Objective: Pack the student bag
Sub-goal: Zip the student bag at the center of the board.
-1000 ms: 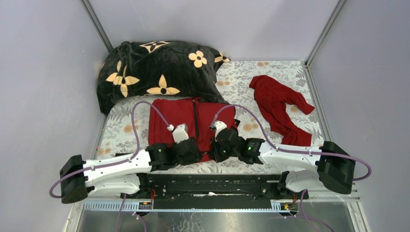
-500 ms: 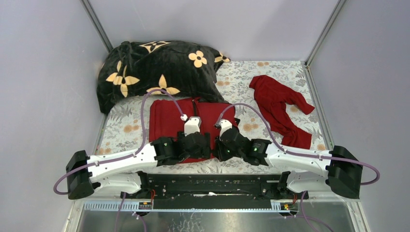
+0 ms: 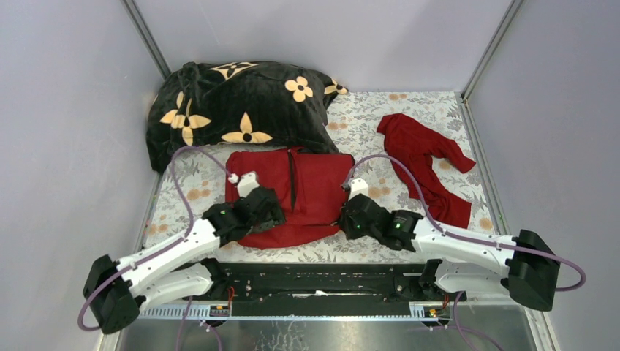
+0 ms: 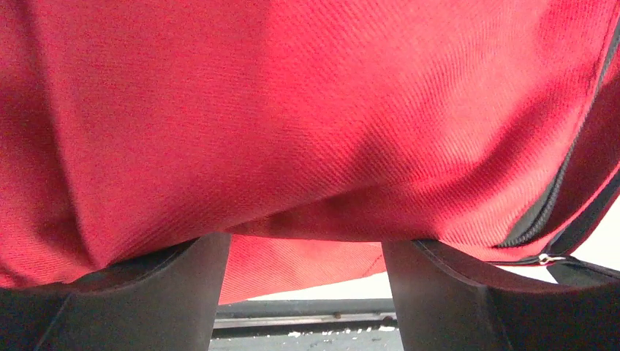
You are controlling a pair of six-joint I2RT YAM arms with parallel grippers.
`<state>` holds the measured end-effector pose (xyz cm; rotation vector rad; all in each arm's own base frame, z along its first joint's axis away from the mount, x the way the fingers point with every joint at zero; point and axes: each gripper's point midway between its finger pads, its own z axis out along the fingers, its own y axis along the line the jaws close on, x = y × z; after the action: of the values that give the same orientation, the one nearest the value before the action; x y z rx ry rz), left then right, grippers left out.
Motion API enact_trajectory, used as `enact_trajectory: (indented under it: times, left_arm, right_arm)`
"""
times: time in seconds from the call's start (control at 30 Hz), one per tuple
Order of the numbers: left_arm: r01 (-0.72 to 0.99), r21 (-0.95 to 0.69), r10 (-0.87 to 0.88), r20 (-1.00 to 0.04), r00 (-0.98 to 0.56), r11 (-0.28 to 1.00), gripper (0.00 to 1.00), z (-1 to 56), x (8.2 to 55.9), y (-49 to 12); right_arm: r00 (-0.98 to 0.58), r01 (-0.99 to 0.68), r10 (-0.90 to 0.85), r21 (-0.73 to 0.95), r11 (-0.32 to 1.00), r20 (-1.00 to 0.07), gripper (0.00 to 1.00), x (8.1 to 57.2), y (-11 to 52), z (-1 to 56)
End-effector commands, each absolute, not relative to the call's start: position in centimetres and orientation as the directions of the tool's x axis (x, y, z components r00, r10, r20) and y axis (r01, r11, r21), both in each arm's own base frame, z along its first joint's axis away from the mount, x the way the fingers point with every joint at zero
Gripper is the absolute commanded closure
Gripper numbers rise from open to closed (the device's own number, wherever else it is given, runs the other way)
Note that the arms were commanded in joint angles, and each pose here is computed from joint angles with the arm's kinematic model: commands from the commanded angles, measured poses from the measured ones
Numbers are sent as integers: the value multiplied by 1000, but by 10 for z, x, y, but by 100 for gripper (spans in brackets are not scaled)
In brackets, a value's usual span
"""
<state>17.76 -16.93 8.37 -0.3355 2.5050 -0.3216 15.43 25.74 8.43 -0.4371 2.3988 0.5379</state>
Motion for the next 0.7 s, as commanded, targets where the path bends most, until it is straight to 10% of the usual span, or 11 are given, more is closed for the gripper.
enact_trajectory:
  times: [0.0, 0.27, 0.4, 0.67]
  left_arm:
    - [-249, -258, -353, -537, -766, 933, 19, 84, 179, -126]
    - [-172, -296, -315, -552, -772, 940, 22, 92, 183, -136]
    - [132, -445, -175, -584, -793, 886, 20, 129, 158, -207]
    - [551, -57, 340, -732, -590, 833, 1, 156, 121, -328]
  right_arm:
    - [-731, -302, -147, 123, 945, -667, 100, 188, 199, 80]
    - [-782, -87, -14, 87, 992, -624, 100, 236, 156, 72]
    - [-753, -167, 18, 218, 962, -657, 100, 242, 186, 99]
    - [-699, -276, 13, 287, 917, -715, 100, 248, 203, 142]
